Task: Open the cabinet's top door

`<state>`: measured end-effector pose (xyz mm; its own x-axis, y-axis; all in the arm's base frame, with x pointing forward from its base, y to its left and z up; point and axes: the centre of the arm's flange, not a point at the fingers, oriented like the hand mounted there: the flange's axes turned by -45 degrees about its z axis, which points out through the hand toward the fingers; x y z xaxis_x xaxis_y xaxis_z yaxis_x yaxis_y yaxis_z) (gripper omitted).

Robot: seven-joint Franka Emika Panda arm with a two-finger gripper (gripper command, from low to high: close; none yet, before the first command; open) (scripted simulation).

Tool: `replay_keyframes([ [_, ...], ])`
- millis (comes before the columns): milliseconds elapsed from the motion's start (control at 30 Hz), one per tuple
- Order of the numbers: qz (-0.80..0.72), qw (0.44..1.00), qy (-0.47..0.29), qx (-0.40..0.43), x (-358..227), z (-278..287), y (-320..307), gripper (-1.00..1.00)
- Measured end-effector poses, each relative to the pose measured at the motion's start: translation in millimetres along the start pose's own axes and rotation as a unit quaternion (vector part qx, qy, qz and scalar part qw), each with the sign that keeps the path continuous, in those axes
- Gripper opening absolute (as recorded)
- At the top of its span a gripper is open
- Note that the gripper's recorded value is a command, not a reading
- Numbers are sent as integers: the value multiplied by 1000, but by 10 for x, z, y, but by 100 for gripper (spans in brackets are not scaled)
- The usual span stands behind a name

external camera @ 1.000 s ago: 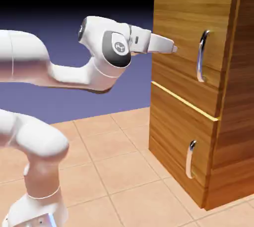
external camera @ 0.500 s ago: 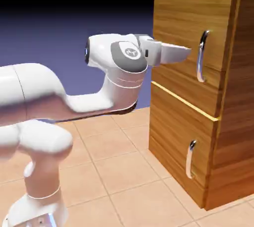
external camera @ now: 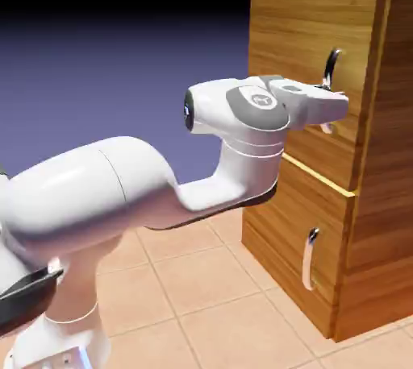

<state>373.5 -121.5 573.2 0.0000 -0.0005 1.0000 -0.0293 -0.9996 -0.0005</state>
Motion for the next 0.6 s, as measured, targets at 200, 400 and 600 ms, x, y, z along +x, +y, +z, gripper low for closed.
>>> replay_keyframes([
  [200,0,997,0,-81,0,-577,-287,-100],
  [400,0,988,0,-154,-1,-1048,-620,-100],
  [600,0,977,0,-214,-1,-1399,-947,-100],
])
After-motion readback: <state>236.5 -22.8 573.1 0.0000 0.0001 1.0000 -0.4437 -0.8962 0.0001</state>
